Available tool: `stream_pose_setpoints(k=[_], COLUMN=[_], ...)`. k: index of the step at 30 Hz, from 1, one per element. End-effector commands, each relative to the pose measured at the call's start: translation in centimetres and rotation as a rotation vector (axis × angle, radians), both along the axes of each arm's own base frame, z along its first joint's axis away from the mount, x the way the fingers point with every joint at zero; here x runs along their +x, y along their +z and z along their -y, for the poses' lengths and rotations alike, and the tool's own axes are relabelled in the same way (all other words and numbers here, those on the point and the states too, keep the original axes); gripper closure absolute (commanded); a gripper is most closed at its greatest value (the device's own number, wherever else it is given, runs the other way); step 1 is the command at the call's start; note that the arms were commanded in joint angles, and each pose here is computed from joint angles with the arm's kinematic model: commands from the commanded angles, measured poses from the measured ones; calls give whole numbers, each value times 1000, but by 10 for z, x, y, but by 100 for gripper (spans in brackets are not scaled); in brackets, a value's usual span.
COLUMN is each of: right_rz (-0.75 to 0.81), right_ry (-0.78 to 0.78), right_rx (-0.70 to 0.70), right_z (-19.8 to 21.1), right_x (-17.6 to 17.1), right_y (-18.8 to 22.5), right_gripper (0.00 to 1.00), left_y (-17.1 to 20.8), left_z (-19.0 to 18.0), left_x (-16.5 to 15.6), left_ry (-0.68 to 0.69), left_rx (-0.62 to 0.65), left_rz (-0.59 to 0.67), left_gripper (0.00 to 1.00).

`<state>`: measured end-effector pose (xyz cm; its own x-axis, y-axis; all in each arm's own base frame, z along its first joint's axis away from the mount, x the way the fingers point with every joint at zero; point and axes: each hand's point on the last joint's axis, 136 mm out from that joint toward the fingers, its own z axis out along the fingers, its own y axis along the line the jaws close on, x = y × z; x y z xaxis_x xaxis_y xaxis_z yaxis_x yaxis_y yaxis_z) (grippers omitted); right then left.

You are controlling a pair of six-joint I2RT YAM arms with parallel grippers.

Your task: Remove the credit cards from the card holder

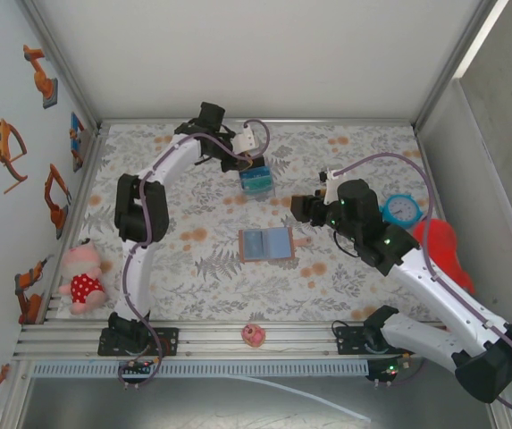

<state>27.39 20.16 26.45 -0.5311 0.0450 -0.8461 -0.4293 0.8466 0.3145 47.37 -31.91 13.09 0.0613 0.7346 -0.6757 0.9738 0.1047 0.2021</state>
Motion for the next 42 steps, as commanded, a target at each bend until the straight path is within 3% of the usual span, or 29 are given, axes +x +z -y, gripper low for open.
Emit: stream_pose_setpoints(k=[1, 5, 9, 12, 19, 25, 34, 42], right_rz=[6, -32, -92, -139, -241, -335, -439, -510], right_ry=[34, 62, 53, 69, 74, 112, 178, 224], right_rx=[38, 31, -26, -55, -157, -254, -512, -623], right_z=[-6, -14, -19, -29, -50, -77, -111, -129], right_x=[-5, -7, -5, -7, -12, -21, -37, -41], right_y=[8, 0, -16, -28, -65, -102, -157, -197], right_gripper=[35, 38, 40, 40, 43, 44, 55, 52], left_y=[65, 94, 117, 128, 139, 125, 75, 42], left_z=[0, -16, -44, -66, -108, -146, -191, -210], left_x=[-6, -16, -27, -44, -88, -119, -148, -160], left_ry=[46, 166, 358, 486, 747, 987, 1262, 1376], left_rx=[-104, -196, -273, -314, -507, -633, -673, -641], left_rz=[114, 214, 264, 226, 114, -2, -110, -129], left_gripper=[65, 42, 10, 2, 3, 3, 3, 3])
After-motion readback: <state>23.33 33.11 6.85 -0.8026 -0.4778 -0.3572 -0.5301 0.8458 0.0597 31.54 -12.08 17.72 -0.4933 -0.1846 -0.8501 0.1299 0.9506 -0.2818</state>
